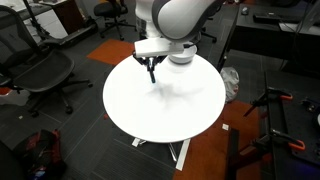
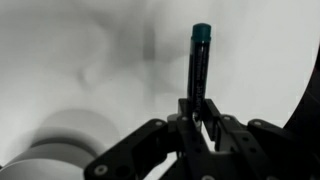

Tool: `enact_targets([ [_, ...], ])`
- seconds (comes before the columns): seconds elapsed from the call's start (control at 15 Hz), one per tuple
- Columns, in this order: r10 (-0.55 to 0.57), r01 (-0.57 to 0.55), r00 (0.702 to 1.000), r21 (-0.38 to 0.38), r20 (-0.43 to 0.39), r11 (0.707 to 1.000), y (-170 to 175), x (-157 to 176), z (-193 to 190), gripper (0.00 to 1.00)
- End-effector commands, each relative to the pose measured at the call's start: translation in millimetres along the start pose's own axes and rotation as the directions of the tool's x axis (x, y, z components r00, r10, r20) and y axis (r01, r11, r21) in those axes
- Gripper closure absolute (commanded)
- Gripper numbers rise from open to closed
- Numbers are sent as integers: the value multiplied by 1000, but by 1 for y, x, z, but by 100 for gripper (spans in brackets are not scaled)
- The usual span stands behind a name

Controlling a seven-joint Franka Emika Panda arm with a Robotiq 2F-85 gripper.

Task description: Put the blue marker inside the grey bowl

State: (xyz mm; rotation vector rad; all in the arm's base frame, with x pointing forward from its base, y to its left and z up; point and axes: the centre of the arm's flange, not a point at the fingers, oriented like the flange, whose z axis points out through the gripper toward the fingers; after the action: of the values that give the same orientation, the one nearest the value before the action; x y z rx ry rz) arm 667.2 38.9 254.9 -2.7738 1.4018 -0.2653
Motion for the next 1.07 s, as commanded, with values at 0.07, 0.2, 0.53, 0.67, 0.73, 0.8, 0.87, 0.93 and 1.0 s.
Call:
enact_targets([
  [0.07,5,-6,1000,-43,-22,999,73,7,-62,95],
  [0.2,15,-18,999,-61,-35,998,96,18,-73,95],
  [0.53,57,-62,996,-72,-70,995,137,54,-85,95],
  [0.67,69,-75,995,-76,-72,994,148,70,-84,95],
  [0.73,80,-86,994,-81,-72,993,152,78,-81,95],
  [0.8,83,-88,994,-83,-69,993,157,84,-80,95],
  [0.87,91,-97,993,-87,-69,991,161,92,-77,95],
  [0.93,97,-103,993,-87,-71,991,164,98,-75,95],
  [1.0,104,-110,992,-92,-70,990,167,105,-72,95],
])
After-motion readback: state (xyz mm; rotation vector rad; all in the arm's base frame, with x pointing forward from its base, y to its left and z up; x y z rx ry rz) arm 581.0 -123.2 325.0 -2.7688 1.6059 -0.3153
